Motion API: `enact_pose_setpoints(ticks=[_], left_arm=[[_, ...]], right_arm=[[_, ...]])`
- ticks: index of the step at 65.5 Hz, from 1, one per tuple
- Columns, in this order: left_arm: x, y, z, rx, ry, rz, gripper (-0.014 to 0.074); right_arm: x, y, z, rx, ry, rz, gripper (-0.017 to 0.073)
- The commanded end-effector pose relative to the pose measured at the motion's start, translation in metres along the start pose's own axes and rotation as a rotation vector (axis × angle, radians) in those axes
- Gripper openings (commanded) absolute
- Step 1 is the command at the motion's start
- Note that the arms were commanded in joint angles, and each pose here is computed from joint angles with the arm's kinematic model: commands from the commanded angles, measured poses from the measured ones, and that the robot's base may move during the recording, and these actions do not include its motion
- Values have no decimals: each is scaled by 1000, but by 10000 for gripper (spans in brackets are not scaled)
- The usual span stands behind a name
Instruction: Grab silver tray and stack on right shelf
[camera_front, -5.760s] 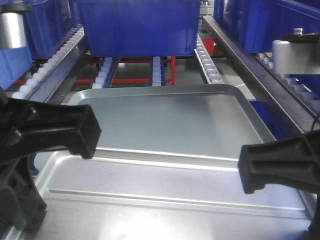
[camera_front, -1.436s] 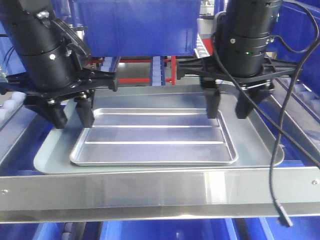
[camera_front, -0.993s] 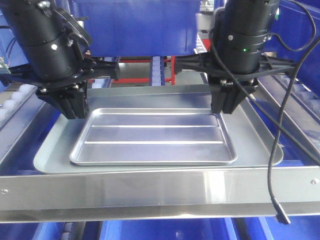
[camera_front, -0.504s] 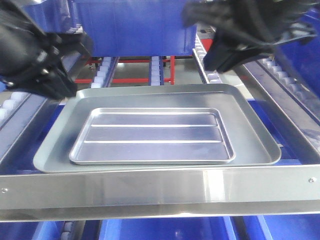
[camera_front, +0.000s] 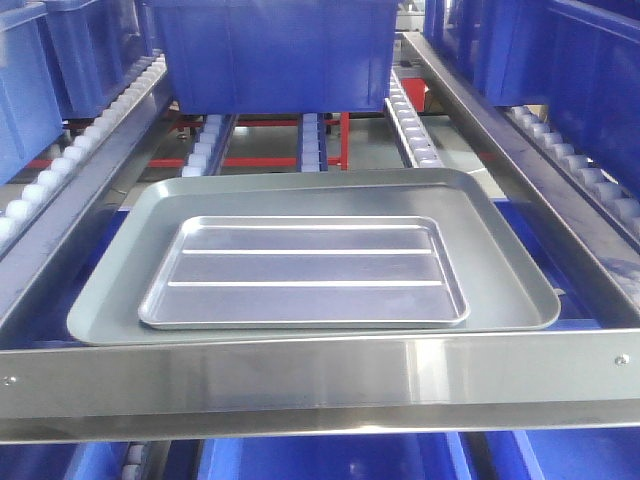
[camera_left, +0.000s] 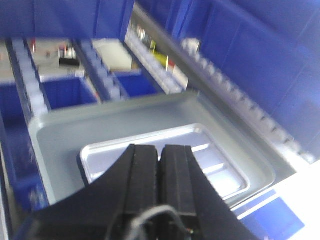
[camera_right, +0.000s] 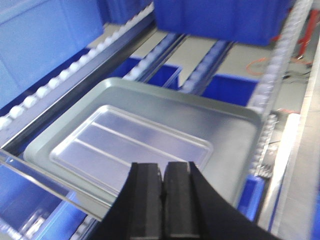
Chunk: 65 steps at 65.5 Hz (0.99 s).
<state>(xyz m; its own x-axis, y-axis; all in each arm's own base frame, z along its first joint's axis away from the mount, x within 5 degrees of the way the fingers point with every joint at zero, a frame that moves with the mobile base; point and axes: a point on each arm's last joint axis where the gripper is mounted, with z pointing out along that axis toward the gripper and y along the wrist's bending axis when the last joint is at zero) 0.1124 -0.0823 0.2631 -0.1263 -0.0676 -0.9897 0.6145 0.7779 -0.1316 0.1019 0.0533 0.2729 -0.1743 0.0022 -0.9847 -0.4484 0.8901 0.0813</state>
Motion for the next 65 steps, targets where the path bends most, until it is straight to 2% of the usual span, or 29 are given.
enact_pose_setpoints(ticks=[1,6,21,59,65], left_arm=[[-15,-9,-18,68,-165,35,-99],[-10,-11,-33,79,-212,67,-99],[-11,-14,-61,97,-358,88,-99],[-11,-15,-62,97,-360,92,-100],[-11,-15,-62,97,-360,92,-100]], right_arm=[[-13,0,-19,-3,-108,-15,51],[-14,-2,-33,16,-144,2,50],[-17,-3,-52,19,-232,6,50],[-17,-3,-52,19,-232,6,50],[-16,-5,-53,43,-223,14,50]])
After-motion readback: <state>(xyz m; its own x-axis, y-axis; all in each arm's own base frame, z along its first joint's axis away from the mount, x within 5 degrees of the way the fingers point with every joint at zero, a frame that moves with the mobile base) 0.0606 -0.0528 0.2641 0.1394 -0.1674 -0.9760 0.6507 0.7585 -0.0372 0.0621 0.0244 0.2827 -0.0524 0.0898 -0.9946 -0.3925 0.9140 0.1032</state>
